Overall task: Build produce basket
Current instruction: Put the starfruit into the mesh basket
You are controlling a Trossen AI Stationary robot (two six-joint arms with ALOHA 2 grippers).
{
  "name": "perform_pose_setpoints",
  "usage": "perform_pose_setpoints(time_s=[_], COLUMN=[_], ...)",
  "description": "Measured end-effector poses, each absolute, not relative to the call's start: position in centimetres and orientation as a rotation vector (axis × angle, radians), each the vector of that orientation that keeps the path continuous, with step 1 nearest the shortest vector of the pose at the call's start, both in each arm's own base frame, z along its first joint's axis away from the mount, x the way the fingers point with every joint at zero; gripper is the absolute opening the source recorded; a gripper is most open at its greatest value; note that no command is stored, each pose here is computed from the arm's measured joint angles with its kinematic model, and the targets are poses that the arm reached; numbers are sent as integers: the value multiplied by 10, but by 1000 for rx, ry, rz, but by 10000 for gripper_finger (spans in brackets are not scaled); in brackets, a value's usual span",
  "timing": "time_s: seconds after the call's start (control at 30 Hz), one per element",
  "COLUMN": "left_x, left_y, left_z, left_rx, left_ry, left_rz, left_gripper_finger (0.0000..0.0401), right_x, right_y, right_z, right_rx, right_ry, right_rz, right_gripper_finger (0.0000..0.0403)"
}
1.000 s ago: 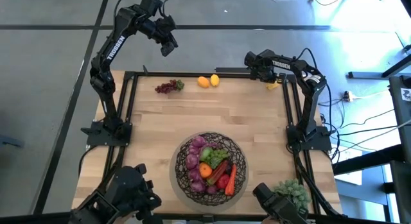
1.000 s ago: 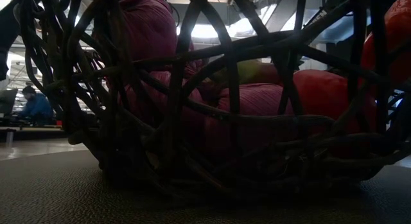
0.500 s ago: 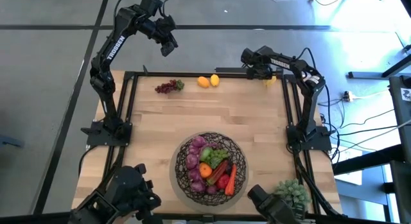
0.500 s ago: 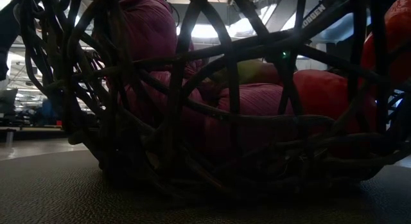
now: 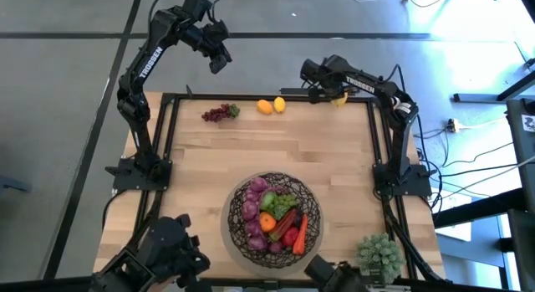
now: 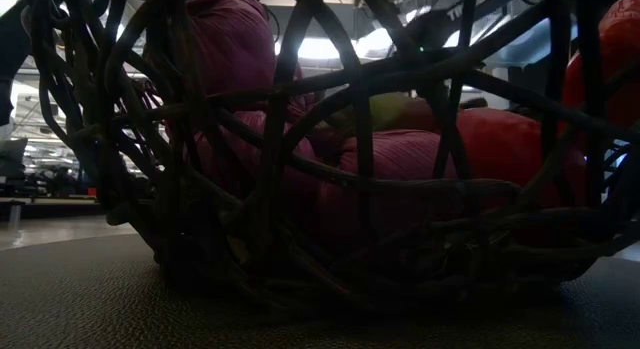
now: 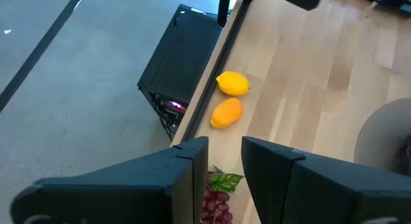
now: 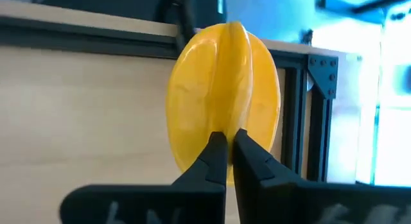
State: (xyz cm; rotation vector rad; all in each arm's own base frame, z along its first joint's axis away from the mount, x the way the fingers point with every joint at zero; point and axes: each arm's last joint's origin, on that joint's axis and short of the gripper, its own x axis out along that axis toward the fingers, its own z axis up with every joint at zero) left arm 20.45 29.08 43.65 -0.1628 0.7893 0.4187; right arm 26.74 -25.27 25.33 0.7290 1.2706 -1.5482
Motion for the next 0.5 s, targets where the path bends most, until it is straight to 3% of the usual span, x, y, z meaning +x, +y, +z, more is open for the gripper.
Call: perform_pose_setpoints(time_s=[0.2, 0.5], left_x=[204, 204], left_y=[289, 281], left_z=[436, 433], left_rx=[-179, -178], left_ry=[797, 779], left_rz=[402, 217], left_gripper_finger=[84, 84], right_x=[290, 315], right_y=[-235, -197], right_z=[291, 355], right_rx=[578, 284], right_ry=[1291, 1299], right_rz=[-1369, -1008], right_gripper_finger=[0, 0])
